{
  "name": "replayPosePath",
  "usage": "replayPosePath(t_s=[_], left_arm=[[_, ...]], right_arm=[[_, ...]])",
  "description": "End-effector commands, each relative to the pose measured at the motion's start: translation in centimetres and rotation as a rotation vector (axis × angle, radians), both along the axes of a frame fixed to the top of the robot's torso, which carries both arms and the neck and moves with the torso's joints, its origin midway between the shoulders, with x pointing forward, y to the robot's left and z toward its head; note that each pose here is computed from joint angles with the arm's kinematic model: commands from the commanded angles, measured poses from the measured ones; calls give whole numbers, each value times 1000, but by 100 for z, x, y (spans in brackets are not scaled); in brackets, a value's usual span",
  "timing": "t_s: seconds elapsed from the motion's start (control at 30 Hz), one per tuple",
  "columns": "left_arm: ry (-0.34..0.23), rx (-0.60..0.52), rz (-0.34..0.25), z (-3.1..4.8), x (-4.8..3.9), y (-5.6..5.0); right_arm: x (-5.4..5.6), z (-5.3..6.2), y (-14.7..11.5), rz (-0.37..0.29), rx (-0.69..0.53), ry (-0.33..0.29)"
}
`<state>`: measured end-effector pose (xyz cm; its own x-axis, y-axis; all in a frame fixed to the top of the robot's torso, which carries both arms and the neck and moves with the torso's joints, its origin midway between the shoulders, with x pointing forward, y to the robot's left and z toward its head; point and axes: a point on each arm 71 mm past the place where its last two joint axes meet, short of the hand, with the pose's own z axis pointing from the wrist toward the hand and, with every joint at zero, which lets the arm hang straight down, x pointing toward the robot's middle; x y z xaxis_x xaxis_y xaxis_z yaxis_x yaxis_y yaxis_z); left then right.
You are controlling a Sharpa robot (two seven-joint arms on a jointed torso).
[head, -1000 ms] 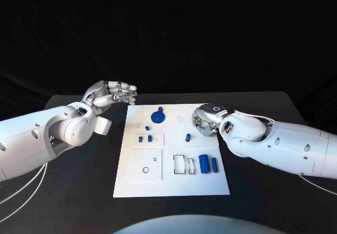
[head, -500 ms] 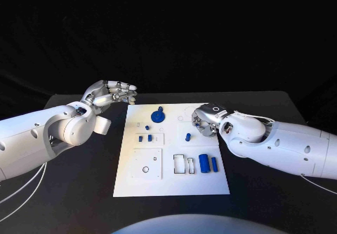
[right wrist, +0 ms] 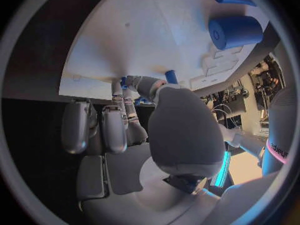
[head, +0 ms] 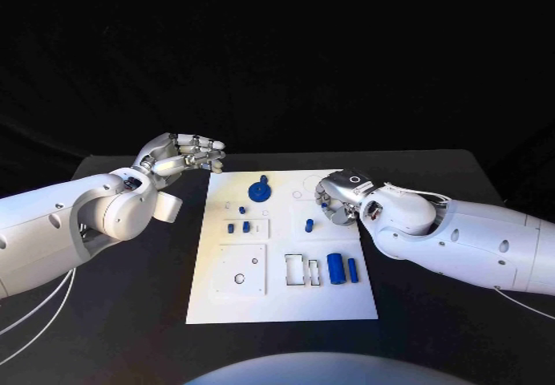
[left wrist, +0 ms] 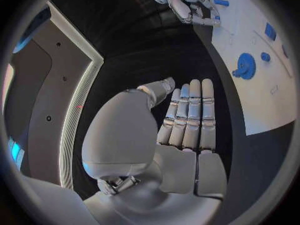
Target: Assemble the parts on the task board
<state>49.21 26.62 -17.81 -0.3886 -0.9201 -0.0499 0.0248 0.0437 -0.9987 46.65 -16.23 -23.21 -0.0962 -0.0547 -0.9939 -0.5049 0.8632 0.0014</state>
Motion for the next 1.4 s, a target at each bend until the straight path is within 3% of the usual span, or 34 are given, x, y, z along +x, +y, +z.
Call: replayPosePath(t_s=[0.03,0.5,1.4], left_arm=[[-1,-5,-21,9,-9,-23],[3,-5,-24,9,-16,-22],[10,-2,-24,5,-20,-18]], right_arm=[[-59,-155,18,6,-46,75],[-50,-194,8,-12,-78,95],[-85,-83,29,-26,-21,-6]])
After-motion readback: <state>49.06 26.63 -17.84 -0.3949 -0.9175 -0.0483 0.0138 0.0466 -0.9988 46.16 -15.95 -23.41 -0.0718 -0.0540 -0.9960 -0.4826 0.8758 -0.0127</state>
